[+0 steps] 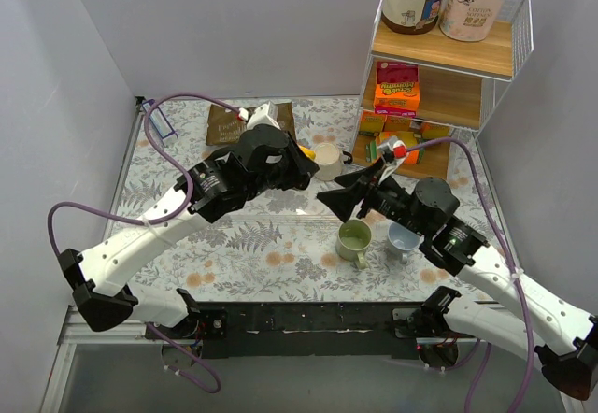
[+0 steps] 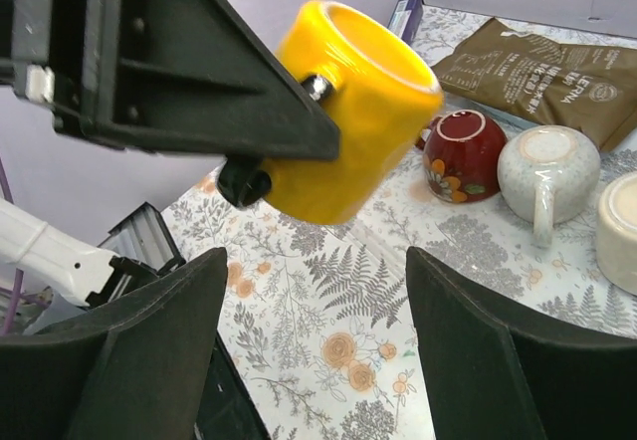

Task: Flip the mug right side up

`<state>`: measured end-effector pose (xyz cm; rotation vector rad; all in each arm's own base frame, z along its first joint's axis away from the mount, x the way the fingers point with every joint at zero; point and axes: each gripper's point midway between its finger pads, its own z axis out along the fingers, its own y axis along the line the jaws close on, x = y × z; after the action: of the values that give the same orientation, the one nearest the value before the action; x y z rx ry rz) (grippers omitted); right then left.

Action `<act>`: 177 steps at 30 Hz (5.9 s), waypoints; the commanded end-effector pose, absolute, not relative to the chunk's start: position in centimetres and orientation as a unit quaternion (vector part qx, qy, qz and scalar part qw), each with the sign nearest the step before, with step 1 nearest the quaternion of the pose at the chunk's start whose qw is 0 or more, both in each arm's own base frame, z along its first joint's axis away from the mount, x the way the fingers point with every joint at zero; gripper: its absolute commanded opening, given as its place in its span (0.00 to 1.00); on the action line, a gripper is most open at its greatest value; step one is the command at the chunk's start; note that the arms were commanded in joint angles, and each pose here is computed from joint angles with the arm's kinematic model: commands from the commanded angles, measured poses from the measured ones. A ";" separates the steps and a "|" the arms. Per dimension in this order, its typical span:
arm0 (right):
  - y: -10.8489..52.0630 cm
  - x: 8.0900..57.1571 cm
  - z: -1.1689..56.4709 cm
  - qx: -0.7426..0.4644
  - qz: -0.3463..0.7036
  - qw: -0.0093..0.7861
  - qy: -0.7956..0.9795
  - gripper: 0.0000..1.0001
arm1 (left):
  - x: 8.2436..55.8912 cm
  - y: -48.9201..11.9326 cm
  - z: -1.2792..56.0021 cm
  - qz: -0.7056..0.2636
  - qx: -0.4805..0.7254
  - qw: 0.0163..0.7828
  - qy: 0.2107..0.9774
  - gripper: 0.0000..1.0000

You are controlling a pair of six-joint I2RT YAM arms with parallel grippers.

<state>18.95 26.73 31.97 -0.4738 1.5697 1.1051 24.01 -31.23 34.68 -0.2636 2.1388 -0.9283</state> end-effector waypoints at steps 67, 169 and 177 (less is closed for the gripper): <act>28.0 18.4 32.8 0.098 0.667 0.326 0.662 0.75 | 24.9 -30.5 42.7 -0.578 -0.006 0.542 0.610 0.00; 23.6 14.6 54.2 -0.047 0.780 0.555 0.284 0.01 | 15.5 -31.5 40.0 -0.769 0.012 0.358 0.529 0.74; 25.4 17.3 52.5 -0.071 0.670 0.595 0.438 0.01 | 16.9 -28.6 35.9 -0.678 -0.040 0.406 0.612 0.92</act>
<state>17.02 25.81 50.59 -0.1017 0.9661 1.7242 15.82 -30.20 37.94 -0.0442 1.4518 -1.8977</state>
